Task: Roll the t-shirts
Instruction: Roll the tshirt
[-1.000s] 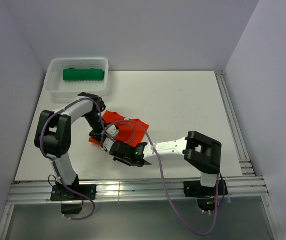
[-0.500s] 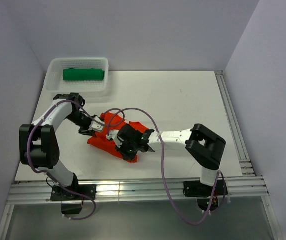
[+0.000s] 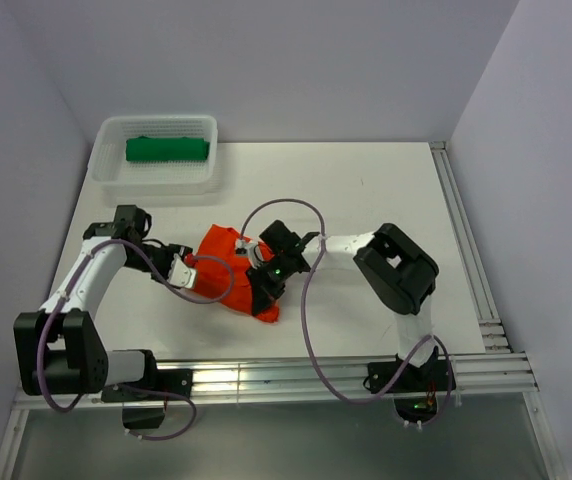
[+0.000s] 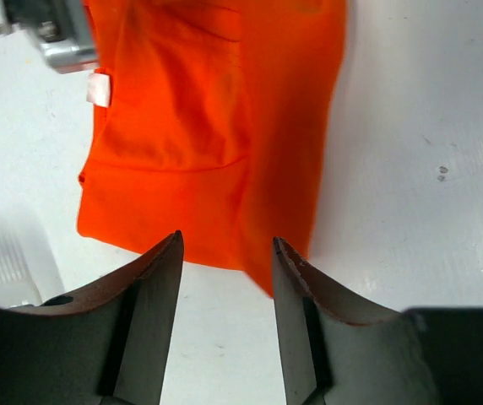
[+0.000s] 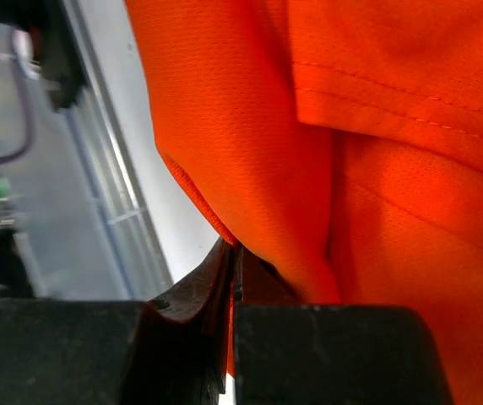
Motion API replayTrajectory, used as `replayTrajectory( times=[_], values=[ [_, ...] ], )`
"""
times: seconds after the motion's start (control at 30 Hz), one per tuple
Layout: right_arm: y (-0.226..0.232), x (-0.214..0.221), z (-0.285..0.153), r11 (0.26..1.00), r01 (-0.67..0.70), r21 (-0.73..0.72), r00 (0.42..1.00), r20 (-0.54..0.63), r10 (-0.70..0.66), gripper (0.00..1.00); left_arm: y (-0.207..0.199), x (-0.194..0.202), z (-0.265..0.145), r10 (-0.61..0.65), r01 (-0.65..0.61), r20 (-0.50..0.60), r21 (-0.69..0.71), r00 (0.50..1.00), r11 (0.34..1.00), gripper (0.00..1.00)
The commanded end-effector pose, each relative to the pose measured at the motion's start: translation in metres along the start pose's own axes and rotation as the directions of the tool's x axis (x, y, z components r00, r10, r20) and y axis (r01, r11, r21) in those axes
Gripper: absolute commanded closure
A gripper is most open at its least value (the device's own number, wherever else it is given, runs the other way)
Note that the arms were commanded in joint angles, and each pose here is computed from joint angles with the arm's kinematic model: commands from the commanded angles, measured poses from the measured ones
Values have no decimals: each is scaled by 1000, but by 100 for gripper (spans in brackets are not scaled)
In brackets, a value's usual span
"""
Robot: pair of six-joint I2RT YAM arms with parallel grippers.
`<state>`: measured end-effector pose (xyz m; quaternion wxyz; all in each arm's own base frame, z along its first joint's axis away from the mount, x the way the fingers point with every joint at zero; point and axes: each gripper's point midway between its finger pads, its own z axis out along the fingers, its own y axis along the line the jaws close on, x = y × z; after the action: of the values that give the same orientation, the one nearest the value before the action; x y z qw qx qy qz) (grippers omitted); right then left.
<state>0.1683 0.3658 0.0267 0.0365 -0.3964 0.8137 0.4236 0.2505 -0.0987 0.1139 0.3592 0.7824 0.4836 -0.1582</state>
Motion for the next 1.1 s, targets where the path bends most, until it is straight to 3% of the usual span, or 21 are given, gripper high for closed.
replayTrajectory(
  times=[0.0, 0.23, 0.5, 0.73, 1.07],
  values=[
    [7, 1, -4, 982, -113, -152, 993, -35, 109, 100, 3, -4, 3, 166, -165, 3, -39, 986, 985, 48],
    [16, -14, -24, 921, -193, -339, 979, -4, 204, 100, -14, -1, 21, 271, -272, -27, -32, 962, 962, 43],
    [22, -15, -31, 906, -207, -370, 977, -20, 214, 100, -6, -4, 38, 322, -322, -17, -47, 947, 945, 39],
    [22, -13, -29, 892, -222, -394, 974, -41, 224, 100, -11, 6, 64, 315, -314, -57, 19, 948, 949, 40],
    [10, -1, -22, 900, -240, -364, 967, -13, 253, 100, -12, 14, 81, 182, -169, -42, 213, 982, 962, 58]
  ],
)
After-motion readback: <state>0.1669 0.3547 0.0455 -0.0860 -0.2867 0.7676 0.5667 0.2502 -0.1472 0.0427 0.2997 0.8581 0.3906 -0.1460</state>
